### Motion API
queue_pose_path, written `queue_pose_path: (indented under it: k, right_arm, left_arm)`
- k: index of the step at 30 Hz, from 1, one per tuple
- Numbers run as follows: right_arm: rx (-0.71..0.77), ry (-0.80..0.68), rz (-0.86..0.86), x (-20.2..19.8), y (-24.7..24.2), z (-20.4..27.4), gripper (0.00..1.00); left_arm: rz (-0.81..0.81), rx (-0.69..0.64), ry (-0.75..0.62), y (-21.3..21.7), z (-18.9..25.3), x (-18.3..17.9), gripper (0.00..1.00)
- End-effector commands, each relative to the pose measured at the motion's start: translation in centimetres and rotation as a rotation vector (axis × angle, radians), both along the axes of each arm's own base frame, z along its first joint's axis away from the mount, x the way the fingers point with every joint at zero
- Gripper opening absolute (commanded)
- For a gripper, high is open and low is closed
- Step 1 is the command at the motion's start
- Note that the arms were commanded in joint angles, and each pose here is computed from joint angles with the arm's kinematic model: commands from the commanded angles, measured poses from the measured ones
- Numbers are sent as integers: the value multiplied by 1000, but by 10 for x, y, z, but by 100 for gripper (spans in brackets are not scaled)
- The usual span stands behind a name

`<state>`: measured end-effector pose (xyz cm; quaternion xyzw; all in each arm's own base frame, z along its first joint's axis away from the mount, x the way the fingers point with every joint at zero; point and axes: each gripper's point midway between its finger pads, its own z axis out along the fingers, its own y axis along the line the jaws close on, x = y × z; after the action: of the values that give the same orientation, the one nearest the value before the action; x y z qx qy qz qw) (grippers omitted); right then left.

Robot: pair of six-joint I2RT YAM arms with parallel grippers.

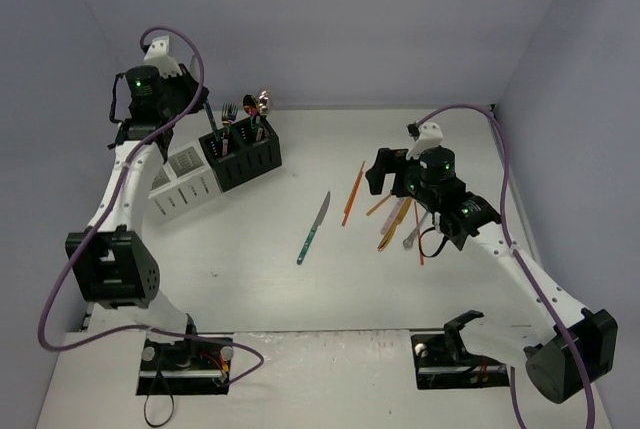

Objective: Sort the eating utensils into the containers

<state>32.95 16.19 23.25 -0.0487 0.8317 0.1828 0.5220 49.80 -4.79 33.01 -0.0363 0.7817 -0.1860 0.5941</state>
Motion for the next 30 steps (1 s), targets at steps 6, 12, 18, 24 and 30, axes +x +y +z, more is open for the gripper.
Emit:
queue_pose_path:
  k: [6,12,18,24,30]
  right_arm:
    - [-20,-24,-130,-4,-32,4,96]
    - [-38,9,-167,-6,-42,-8,96]
    - [-56,82,-279,-5,-64,-30,96]
    - [-37,207,-394,1,-83,-59,95]
    - [-30,312,-489,8,-96,-85,91]
  left_arm:
    - [-86,62,-118,8,-17,58,0]
    - [-154,90,-114,-2,-43,62,0]
    - [-152,112,-103,-5,-47,43,11]
    - [-124,108,-107,-4,-40,28,44]
    - [-70,119,-62,4,-23,12,65]
